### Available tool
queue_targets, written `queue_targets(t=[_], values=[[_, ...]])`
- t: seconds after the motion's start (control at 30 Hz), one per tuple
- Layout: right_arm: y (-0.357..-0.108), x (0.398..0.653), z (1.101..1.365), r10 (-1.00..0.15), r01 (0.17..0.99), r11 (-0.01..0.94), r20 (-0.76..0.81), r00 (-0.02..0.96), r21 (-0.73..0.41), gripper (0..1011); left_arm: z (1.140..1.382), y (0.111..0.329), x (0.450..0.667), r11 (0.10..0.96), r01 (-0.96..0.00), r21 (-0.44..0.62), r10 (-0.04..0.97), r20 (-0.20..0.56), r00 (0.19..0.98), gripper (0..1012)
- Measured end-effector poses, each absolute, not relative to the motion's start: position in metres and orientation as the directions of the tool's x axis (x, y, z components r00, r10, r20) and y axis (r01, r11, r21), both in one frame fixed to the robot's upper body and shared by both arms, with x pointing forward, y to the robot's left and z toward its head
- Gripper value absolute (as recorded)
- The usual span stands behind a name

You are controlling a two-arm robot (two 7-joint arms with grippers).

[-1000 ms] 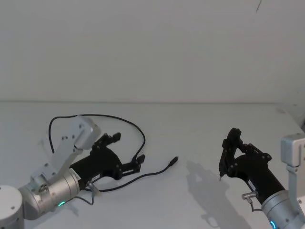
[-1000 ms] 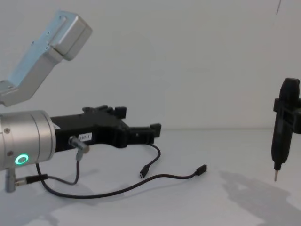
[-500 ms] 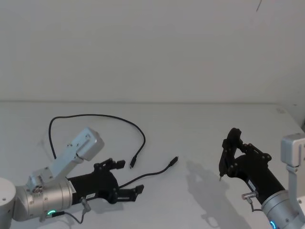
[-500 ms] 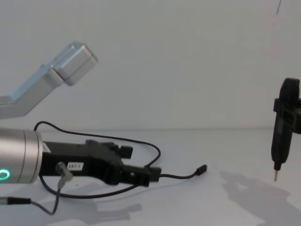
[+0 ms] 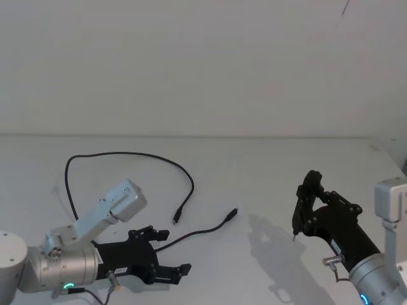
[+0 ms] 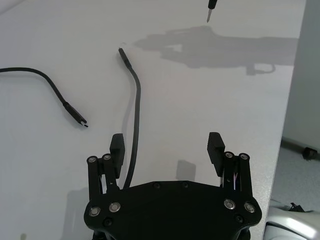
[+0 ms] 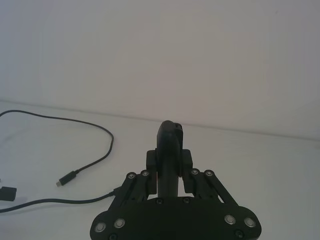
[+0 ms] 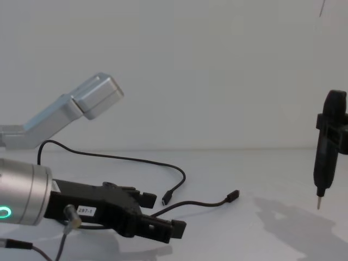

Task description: Pick up the data cable with the one hand.

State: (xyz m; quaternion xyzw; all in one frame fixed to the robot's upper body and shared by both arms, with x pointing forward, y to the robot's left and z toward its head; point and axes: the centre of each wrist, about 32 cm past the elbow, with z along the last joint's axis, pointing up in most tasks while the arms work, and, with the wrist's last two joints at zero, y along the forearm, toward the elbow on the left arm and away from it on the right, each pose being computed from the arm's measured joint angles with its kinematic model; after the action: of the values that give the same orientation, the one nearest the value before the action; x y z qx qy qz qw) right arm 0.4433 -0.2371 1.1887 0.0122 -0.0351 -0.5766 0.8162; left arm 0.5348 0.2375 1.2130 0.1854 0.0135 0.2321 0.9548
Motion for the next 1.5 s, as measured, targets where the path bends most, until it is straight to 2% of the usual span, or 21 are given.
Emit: queue_targets(t=[0.83, 1.03, 1.4, 1.43, 1.47, 1.5], values=[[-0.237, 0.443, 1.189, -0.942, 0.94, 0.335, 0.043, 0.333, 0.06, 279, 1.2, 0.212, 0.549, 0.819, -0.455, 0.351, 0.456, 0.084, 0.886, 992], [-0.237, 0.443, 1.189, -0.942, 0.94, 0.335, 0.043, 0.333, 0.06, 279, 1.196, 0.208, 0.551, 0.81, -0.467, 0.355, 0.467, 0.093, 0.879, 872], [-0.237, 0.443, 1.189, -0.942, 0.94, 0.335, 0.043, 0.333, 0.06, 279, 1.194, 0.203, 0.553, 0.799, -0.488, 0.35, 0.485, 0.105, 0.868, 540], [-0.237, 0.443, 1.189, -0.942, 0.94, 0.335, 0.043, 0.333, 0.06, 279, 1.194, 0.203, 0.553, 0.799, -0.488, 0.35, 0.485, 0.105, 0.868, 540], [-0.237, 0.443, 1.189, -0.942, 0.94, 0.335, 0.043, 0.333, 0.06, 279, 1.195, 0.202, 0.554, 0.799, -0.491, 0.347, 0.487, 0.106, 0.867, 471], [-0.237, 0.443, 1.189, -0.942, 0.94, 0.335, 0.043, 0.333, 0.06, 279, 1.195, 0.202, 0.554, 0.799, -0.493, 0.345, 0.488, 0.107, 0.866, 451]])
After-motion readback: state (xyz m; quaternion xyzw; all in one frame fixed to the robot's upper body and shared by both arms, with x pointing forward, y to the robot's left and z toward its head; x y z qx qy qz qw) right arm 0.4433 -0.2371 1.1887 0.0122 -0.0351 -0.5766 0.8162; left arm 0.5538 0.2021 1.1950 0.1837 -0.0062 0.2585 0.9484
